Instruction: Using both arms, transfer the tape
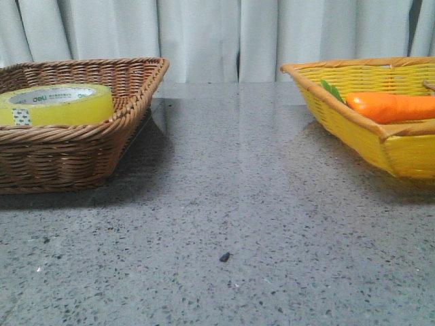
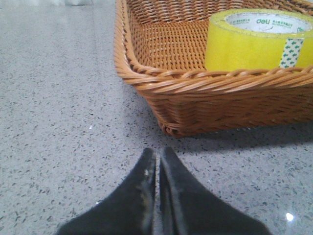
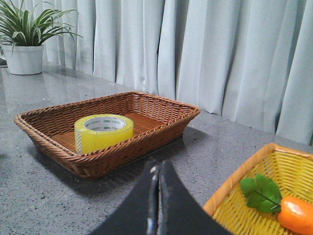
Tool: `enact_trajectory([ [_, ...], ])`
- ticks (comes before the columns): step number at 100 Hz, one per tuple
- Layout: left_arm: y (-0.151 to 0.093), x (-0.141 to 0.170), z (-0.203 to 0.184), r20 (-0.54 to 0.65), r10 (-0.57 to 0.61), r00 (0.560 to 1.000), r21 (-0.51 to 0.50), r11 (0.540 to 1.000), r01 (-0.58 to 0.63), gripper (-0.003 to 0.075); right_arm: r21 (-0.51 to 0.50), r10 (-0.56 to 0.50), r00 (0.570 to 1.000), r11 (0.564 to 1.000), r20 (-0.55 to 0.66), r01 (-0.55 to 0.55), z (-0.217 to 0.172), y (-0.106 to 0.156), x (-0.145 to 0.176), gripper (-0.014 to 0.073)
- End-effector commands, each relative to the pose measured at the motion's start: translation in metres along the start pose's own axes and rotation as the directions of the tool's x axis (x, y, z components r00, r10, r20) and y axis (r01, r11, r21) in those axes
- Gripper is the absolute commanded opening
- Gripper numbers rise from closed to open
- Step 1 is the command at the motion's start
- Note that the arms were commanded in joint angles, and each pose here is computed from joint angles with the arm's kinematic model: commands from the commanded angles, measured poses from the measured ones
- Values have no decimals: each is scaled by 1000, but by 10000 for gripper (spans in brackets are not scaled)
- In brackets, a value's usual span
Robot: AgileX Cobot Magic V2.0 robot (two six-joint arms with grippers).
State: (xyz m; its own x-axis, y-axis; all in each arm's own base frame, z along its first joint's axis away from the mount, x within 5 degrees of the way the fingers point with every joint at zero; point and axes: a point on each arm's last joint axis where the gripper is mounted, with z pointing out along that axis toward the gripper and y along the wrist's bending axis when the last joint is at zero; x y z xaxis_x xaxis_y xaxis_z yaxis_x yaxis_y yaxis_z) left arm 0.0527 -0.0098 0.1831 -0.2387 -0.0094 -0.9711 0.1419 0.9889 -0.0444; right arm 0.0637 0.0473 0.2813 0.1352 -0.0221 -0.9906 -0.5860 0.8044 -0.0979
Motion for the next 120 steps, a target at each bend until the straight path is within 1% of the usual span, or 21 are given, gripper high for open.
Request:
enact_trajectory([
  [1, 0, -2, -1, 70, -22, 997, -1, 1000, 23, -21, 16, -20, 995, 1000, 102, 19, 0, -2, -16, -73],
  [30, 0, -2, -1, 70, -22, 997, -1, 1000, 23, -21, 16, -20, 995, 1000, 100, 19, 0, -2, -16, -73],
  [37, 0, -2, -1, 70, -22, 997, -1, 1000, 23, -21, 35, -24, 993, 999, 114, 20, 0, -3, -17, -73],
  [47, 0, -2, -1, 70, -22, 997, -1, 1000, 23, -21, 92, -36, 994, 995, 107, 26, 0, -8, -16, -73],
  [56, 0, -2, -1, 70, -22, 997, -1, 1000, 23, -21, 173, -51, 995, 984, 87, 35, -1, -14, -11, -73],
  [73, 0, -2, -1, 70, -22, 997, -1, 1000, 23, -21, 335, -78, 995, 941, 55, 55, -10, -24, 9, -73],
  [92, 0, -2, -1, 70, -22, 997, -1, 1000, 23, -21, 435, -92, 995, 898, 37, 67, -23, -25, 41, -73],
  [95, 0, -2, -1, 70, -22, 997, -1, 1000, 23, -21, 447, -85, 996, 892, 28, 64, -25, -25, 48, -73],
  [107, 0, -2, -1, 70, -22, 997, -1, 1000, 23, -21, 501, -11, 1000, 865, 28, -4, -31, -26, 67, -73],
  [111, 0, -2, -1, 70, -22, 997, -1, 1000, 23, -21, 517, 18, 1000, 856, -25, -2, -32, -26, 72, -73],
  [120, 0, -2, -1, 70, -22, 997, -1, 1000, 23, -21, 543, 31, 996, 839, -78, 17, -35, -27, 77, -73],
])
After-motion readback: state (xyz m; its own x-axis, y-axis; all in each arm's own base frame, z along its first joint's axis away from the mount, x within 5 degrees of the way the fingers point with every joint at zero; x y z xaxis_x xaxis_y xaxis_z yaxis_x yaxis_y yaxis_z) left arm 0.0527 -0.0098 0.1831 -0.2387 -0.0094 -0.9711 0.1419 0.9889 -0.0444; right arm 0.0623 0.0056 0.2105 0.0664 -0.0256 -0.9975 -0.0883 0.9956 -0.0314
